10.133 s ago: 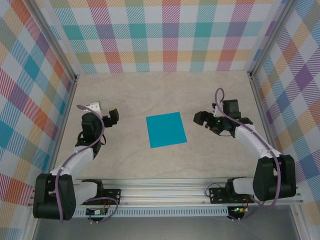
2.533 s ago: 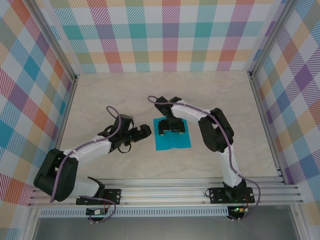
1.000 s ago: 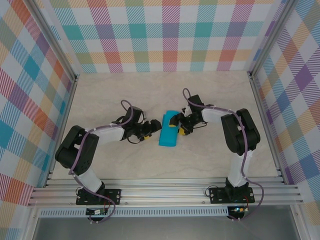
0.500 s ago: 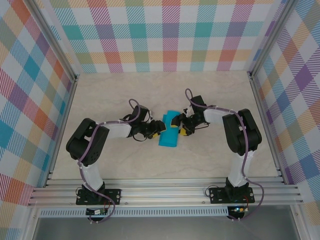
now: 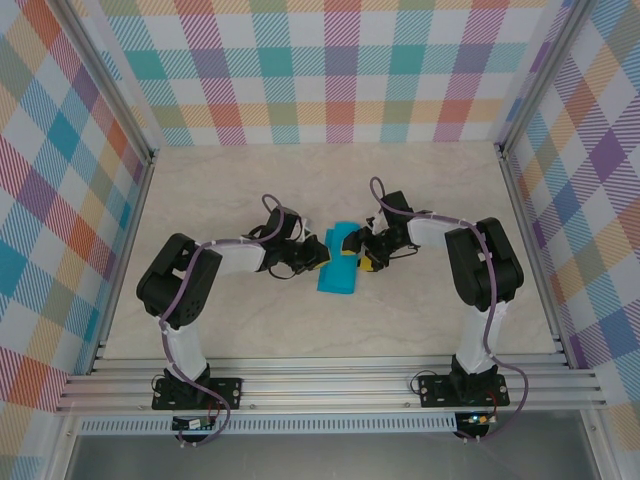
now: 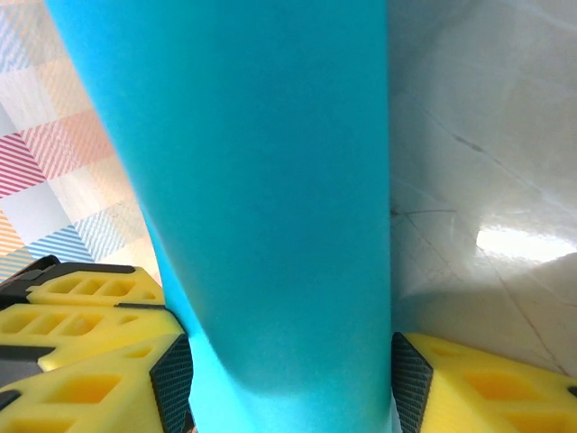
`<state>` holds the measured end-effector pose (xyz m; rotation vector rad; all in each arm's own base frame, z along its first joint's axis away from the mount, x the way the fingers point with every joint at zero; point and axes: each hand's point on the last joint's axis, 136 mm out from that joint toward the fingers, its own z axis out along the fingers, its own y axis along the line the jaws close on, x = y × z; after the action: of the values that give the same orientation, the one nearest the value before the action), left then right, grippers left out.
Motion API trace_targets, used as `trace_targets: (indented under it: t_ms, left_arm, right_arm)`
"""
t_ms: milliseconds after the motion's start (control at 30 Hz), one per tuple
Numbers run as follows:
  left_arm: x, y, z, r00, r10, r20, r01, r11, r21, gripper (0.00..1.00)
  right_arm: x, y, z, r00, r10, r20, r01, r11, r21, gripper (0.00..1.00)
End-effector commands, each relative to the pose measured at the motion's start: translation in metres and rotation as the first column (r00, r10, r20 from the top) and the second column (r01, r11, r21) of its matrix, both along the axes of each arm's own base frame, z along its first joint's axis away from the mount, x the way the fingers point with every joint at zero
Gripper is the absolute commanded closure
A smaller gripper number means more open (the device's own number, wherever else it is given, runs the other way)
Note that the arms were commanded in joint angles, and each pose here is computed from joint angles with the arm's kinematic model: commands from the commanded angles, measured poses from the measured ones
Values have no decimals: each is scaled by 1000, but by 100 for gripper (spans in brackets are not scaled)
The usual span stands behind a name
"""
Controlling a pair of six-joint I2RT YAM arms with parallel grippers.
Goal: Fold a paper plane with a square sheet of paper (pick it up from the middle)
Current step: Hold the square sheet of paper at the center of the table.
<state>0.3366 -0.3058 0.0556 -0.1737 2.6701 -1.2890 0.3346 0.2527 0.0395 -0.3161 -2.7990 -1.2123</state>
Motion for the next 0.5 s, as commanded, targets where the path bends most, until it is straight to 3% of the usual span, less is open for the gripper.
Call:
trace_targets:
  t_ms: [0, 133, 267, 467]
  left_arm:
    - [-3, -5, -4, 999, -48, 12, 47, 998, 39, 100]
    - [-4, -1, -9, 998, -59, 14, 57, 995, 82, 100]
    - [-4, 2, -11, 998, -54, 18, 52, 994, 96, 100]
    - [-5, 0, -13, 998, -57, 12, 56, 995, 84, 100]
  right_arm:
    - [-1, -2, 16, 999, 11, 35, -12, 999, 33, 38]
    - [-2, -6, 24, 999, 6, 53, -8, 1000, 29, 37]
    - [-5, -12, 19, 998, 3, 57, -3, 1000, -9, 47]
    - [-7, -12, 5, 1000, 6, 20, -6, 1000, -20, 50]
